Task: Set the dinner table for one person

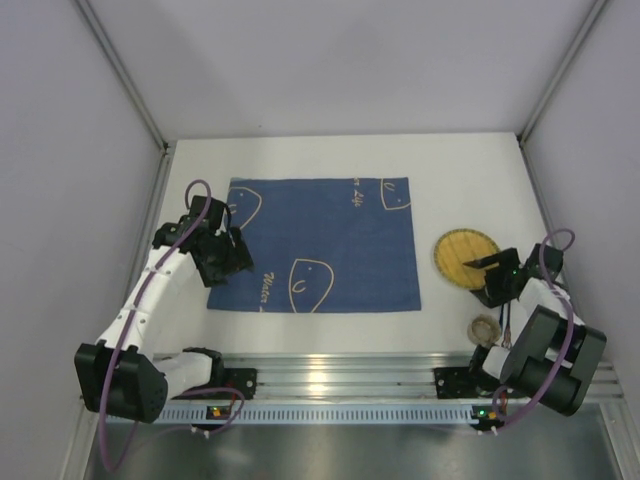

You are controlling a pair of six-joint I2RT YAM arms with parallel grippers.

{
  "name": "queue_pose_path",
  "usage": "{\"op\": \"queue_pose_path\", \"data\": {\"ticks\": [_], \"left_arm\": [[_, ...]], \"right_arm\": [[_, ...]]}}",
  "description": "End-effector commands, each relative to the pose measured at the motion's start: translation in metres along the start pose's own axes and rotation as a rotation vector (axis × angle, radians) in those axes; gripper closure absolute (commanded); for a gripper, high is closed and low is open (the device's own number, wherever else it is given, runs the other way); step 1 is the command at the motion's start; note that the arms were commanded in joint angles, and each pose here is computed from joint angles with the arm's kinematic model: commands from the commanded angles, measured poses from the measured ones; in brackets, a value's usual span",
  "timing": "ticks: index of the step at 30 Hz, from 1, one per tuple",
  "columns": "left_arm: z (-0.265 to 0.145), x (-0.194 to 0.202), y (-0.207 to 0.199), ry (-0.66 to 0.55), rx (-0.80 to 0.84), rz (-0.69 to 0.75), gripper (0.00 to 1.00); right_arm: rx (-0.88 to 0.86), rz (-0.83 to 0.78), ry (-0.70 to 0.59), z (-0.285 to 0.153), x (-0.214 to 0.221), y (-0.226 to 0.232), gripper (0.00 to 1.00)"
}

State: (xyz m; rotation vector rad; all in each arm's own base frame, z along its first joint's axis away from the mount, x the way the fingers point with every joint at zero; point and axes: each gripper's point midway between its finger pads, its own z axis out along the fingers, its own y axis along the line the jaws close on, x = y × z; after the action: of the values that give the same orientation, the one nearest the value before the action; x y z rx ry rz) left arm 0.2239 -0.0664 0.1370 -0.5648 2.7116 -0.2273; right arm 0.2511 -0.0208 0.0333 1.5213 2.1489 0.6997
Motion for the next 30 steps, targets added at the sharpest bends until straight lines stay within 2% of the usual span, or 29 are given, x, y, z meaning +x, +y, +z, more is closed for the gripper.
{"op": "queue_pose_path", "data": {"ticks": [1,4,9,10,12,13,18,22,26,30], "left_arm": [[-0.008,0.002,0.001,0.0,-0.002,0.025,0.27],[-0.01,0.0,0.006,-0.013,-0.031,0.035,0.27],[-0.013,0.002,0.008,-0.015,-0.034,0.04,0.27],[-0.013,0.004,0.009,-0.009,-0.036,0.04,0.27],[-0.015,0.005,0.008,-0.014,-0.033,0.04,0.27],[-0.015,0.005,0.008,-0.015,-0.031,0.039,0.27],[-0.017,0.009,0.009,-0.015,-0.03,0.033,0.27],[-0.017,0.01,0.01,-0.018,-0.029,0.025,0.27],[-0.018,0.011,0.009,-0.022,-0.023,0.023,0.27],[-0.022,0.003,0.004,-0.042,-0.013,0.035,0.27]], "right_arm": [[0.071,0.019,-0.102,0.017,-0.011,-0.032,0.34],[0.054,0.02,-0.118,0.021,-0.011,-0.034,0.5],[0.041,0.002,-0.119,0.026,-0.007,-0.042,0.67],[0.041,0.001,-0.117,0.027,-0.005,-0.044,0.75],[0.036,-0.01,-0.121,0.028,-0.005,-0.044,0.83],[0.03,-0.014,-0.123,0.027,-0.006,-0.043,0.98],[0.016,-0.06,-0.144,0.018,-0.014,-0.029,1.0],[-0.021,-0.122,-0.191,-0.003,-0.031,0.001,1.0],[-0.009,-0.119,-0.16,-0.014,-0.027,0.012,1.0],[-0.065,-0.134,-0.169,-0.031,-0.037,0.052,1.0]]}}
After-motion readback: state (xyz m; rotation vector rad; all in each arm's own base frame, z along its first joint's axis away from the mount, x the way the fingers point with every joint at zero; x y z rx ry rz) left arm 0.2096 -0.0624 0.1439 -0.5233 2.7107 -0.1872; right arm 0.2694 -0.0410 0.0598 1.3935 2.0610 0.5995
